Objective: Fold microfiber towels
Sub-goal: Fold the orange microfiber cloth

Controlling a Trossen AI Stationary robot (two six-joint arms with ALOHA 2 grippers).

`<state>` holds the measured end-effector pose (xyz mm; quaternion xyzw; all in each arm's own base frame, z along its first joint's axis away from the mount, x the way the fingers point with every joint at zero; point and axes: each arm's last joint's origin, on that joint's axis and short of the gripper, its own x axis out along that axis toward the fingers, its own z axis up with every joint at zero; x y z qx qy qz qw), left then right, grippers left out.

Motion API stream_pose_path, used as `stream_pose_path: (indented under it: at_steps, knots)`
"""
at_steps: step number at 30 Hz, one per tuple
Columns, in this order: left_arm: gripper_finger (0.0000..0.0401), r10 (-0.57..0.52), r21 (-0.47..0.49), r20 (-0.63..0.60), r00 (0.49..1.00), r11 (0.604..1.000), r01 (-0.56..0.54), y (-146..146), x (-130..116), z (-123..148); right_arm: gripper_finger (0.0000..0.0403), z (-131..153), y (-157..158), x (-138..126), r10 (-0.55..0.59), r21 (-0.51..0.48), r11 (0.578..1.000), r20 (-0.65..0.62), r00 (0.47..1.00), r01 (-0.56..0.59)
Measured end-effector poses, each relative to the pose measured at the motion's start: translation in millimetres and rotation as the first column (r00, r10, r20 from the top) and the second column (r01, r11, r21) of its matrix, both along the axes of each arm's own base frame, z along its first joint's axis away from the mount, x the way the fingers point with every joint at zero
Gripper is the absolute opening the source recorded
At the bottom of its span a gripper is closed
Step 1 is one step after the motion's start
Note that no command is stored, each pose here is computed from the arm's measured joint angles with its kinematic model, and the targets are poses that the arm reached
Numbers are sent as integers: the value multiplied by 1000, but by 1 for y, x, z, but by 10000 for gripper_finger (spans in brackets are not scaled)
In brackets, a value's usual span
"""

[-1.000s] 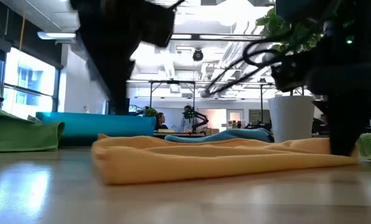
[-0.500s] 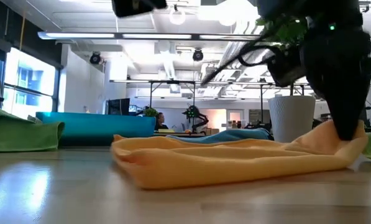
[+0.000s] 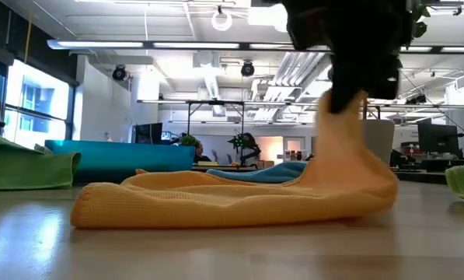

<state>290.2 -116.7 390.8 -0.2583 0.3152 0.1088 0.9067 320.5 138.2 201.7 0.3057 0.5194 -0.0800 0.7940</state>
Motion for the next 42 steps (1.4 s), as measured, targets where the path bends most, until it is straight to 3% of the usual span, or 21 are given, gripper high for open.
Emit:
stream_pose_path:
  at_steps: [12, 23, 28, 34, 42]
  knots:
    - [93, -73, 4, 80, 994, 997, 73, -28, -37, 20, 5, 2, 13, 52, -73, 76, 995, 152, 986, 63]
    - [93, -155, 27, 58, 986, 988, 154, -38, -53, 22, 5, -6, 33, 124, -11, 58, 998, 213, 977, -2]
    - [93, -164, 29, 53, 985, 986, 163, -39, -56, 22, 5, -10, 35, 148, 43, 3, 999, 191, 981, -44]
    - [93, -178, 27, 15, 984, 984, 178, -43, -61, 19, 5, 1, 34, 135, 117, -117, 986, -27, 993, -120]
    - [93, -177, 51, -38, 984, 983, 179, -42, -64, 13, 5, 12, 55, 101, 192, -124, 967, -208, 959, -221]
